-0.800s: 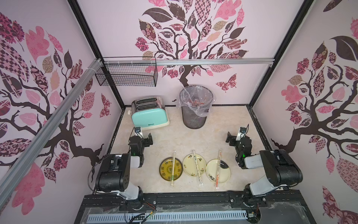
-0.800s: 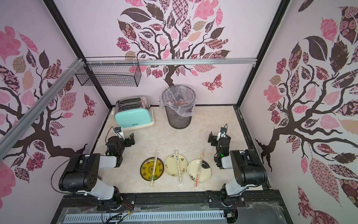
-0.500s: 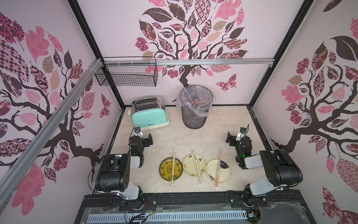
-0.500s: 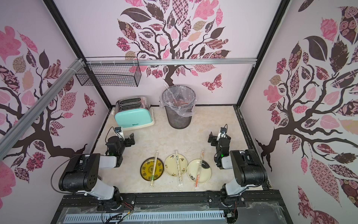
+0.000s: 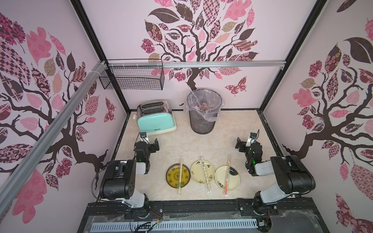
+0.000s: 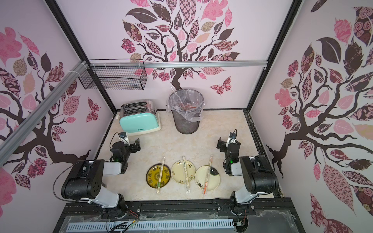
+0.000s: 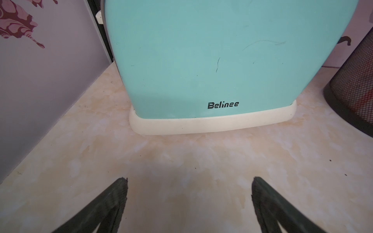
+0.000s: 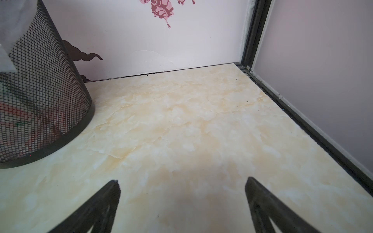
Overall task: Remove the packaging of disposable chopsticks
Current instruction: Pick up the disposable chopsticks from the plate, then remove the packet bag from the disposable chopsticks.
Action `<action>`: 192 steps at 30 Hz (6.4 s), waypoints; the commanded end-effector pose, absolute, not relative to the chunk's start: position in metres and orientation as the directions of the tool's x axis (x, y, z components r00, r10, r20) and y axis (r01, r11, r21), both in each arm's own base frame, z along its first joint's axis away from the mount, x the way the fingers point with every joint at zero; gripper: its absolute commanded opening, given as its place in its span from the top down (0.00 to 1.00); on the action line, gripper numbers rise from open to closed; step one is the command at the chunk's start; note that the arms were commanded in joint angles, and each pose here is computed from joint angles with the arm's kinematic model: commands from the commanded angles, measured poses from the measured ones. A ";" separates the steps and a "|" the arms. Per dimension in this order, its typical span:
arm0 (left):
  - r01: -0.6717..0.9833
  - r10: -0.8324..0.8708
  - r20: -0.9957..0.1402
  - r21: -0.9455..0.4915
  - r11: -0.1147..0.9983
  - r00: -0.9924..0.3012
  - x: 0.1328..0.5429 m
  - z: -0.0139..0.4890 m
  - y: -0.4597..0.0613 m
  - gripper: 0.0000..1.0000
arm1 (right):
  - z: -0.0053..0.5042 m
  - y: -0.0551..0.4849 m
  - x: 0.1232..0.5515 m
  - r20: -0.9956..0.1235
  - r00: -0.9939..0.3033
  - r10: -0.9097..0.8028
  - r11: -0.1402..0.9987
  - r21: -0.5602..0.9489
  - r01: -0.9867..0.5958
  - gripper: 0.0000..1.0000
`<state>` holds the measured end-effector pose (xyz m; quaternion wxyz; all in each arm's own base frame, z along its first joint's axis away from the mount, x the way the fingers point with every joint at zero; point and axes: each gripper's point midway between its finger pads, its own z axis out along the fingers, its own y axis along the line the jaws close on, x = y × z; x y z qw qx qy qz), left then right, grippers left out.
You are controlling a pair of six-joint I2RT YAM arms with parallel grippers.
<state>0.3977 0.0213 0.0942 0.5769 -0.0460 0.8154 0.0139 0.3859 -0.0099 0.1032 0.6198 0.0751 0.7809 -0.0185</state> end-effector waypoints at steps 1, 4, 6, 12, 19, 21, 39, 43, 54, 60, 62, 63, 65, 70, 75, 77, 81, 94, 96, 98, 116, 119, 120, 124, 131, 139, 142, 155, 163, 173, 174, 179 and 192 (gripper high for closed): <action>-0.098 -0.052 -0.949 -0.022 0.995 -0.312 0.403 0.100 0.024 0.02 | 0.111 -0.010 0.386 -0.976 -0.196 0.098 0.988 0.071 0.140 0.01; -0.101 -0.057 -0.948 -0.026 0.995 -0.314 0.403 0.099 0.025 0.02 | 0.110 -0.010 0.386 -0.975 -0.197 0.098 0.987 0.071 0.141 0.01; -0.100 -0.058 -0.948 -0.028 0.995 -0.312 0.403 0.099 0.025 0.02 | 0.111 -0.010 0.386 -0.976 -0.197 0.098 0.988 0.071 0.139 0.01; -0.186 -0.082 -0.952 -0.027 0.982 -0.295 0.398 0.119 0.039 0.03 | 0.115 -0.011 0.382 -0.980 -0.174 0.095 0.987 0.070 0.146 0.01; -0.302 -0.244 -0.951 -0.180 0.936 -0.189 0.379 0.182 0.050 0.06 | 0.155 -0.013 0.383 -0.914 -0.280 0.294 0.938 0.220 0.269 0.01; -0.252 -0.294 -0.937 -0.243 0.937 -0.189 0.378 0.192 0.031 0.08 | 0.159 0.000 0.387 -0.868 -0.325 0.375 0.920 0.306 0.243 0.01; 0.777 0.051 -0.860 -0.431 0.459 -0.507 0.277 0.327 -0.221 0.21 | 0.139 0.087 0.311 -0.492 -0.776 0.396 0.883 0.436 0.173 0.13; 0.844 0.175 -0.857 -0.404 0.354 -0.484 0.251 0.310 -0.250 0.25 | 0.128 0.093 0.291 -0.413 -0.837 0.360 0.895 0.405 0.185 0.18; 0.860 0.267 -0.828 -0.417 0.295 -0.493 0.227 0.288 -0.258 0.28 | 0.095 0.102 0.232 -0.209 -0.929 0.305 0.921 0.312 0.232 0.34; 0.847 0.277 -0.808 -0.443 0.295 -0.519 0.228 0.281 -0.260 0.28 | 0.083 0.090 0.211 -0.168 -0.937 0.306 0.934 0.246 0.261 0.45; 0.844 0.275 -0.806 -0.450 0.291 -0.524 0.228 0.281 -0.261 0.28 | 0.078 0.087 0.204 -0.153 -0.941 0.303 0.936 0.233 0.264 0.50; 0.841 0.274 -0.802 -0.457 0.289 -0.530 0.228 0.280 -0.261 0.27 | 0.073 0.088 0.200 -0.139 -0.943 0.303 0.935 0.235 0.266 0.54; 0.836 0.274 -0.797 -0.467 0.287 -0.539 0.228 0.279 -0.262 0.27 | 0.065 0.093 0.193 -0.106 -0.947 0.304 0.928 0.257 0.270 0.58; 0.830 0.293 -0.780 -0.486 0.273 -0.553 0.225 0.274 -0.265 0.27 | 0.058 0.106 0.191 -0.092 -0.951 0.295 0.919 0.299 0.256 0.59; 0.844 0.315 -0.783 -0.482 0.237 -0.536 0.216 0.275 -0.269 0.27 | 0.054 0.118 0.190 -0.073 -0.958 0.277 0.912 0.332 0.238 0.59; 0.843 0.316 -0.783 -0.482 0.238 -0.536 0.217 0.274 -0.269 0.27 | 0.054 0.122 0.191 -0.075 -0.959 0.274 0.909 0.346 0.233 0.60; 0.837 0.318 -0.775 -0.486 0.252 -0.546 0.219 0.272 -0.268 0.27 | 0.048 0.128 0.191 -0.065 -0.962 0.264 0.909 0.351 0.226 0.61; 0.828 0.329 -0.761 -0.497 0.260 -0.560 0.218 0.268 -0.268 0.26 | 0.023 0.129 0.183 -0.036 -0.971 0.235 0.928 0.306 0.213 0.77; 0.827 0.330 -0.759 -0.499 0.260 -0.562 0.218 0.268 -0.268 0.26 | 0.020 0.130 0.183 -0.034 -0.970 0.240 0.925 0.312 0.217 0.77; 0.826 0.330 -0.758 -0.499 0.263 -0.563 0.219 0.268 -0.268 0.26 | 0.019 0.132 0.183 -0.030 -0.969 0.243 0.920 0.322 0.221 0.78; 0.809 0.243 -0.793 -0.457 0.369 -0.559 0.240 0.277 -0.257 0.22 | 0.122 0.167 0.250 -0.401 -0.897 0.188 0.854 0.517 -0.052 1.00; 0.780 0.168 -0.800 -0.478 0.403 -0.577 0.257 0.280 -0.249 0.19 | 0.174 0.195 0.272 -0.545 -0.821 0.172 0.768 0.596 -0.235 1.00; 0.771 0.152 -0.798 -0.486 0.413 -0.584 0.263 0.280 -0.247 0.07 | 0.193 0.204 0.278 -0.597 -0.784 0.174 0.734 0.609 -0.301 1.00; 0.742 0.137 -0.798 -0.463 0.485 -0.587 0.279 0.279 -0.237 0.02 | 0.243 0.233 0.287 -0.770 -0.623 0.134 0.653 0.542 -0.529 1.00; 0.538 -0.052 -0.846 -0.384 0.751 -0.531 0.321 0.294 -0.195 0.02 | 0.281 0.273 0.286 -0.888 -0.431 0.159 0.492 0.450 -0.745 1.00; 0.767 -0.057 -0.878 -0.446 0.460 -0.476 0.286 0.333 -0.236 0.21 | 0.285 0.305 0.268 -0.914 -0.391 0.113 0.277 0.406 -0.871 1.00; 0.821 -0.007 -0.877 -0.452 0.348 -0.480 0.274 0.341 -0.258 0.23 | 0.280 0.311 0.260 -0.915 -0.394 0.082 0.214 0.403 -0.890 1.00; 0.869 0.051 -0.880 -0.455 0.195 -0.472 0.270 0.349 -0.298 0.48 | 0.270 0.317 0.240 -0.903 -0.430 0.025 0.091 0.430 -0.898 1.00; 0.856 0.059 -0.866 -0.479 0.195 -0.497 0.276 0.344 -0.301 0.67 | 0.268 0.321 0.237 -0.898 -0.440 0.019 0.074 0.440 -0.895 1.00; 0.871 0.045 -0.881 -0.457 0.183 -0.471 0.278 0.351 -0.303 1.00 | 0.269 0.323 0.238 -0.898 -0.441 0.017 0.074 0.441 -0.895 1.00; 0.872 0.037 -0.884 -0.451 0.192 -0.466 0.280 0.353 -0.302 1.00 | 0.268 0.322 0.238 -0.897 -0.441 0.016 0.077 0.441 -0.894 1.00; 0.872 -0.011 -0.908 -0.405 0.275 -0.418 0.289 0.365 -0.292 1.00 | 0.262 0.317 0.237 -0.887 -0.462 0.019 0.107 0.461 -0.881 0.56; 0.884 -0.047 -0.923 -0.381 0.271 -0.383 0.288 0.389 -0.271 1.00 | 0.257 0.308 0.230 -0.845 -0.534 0.032 0.052 0.535 -0.844 0.51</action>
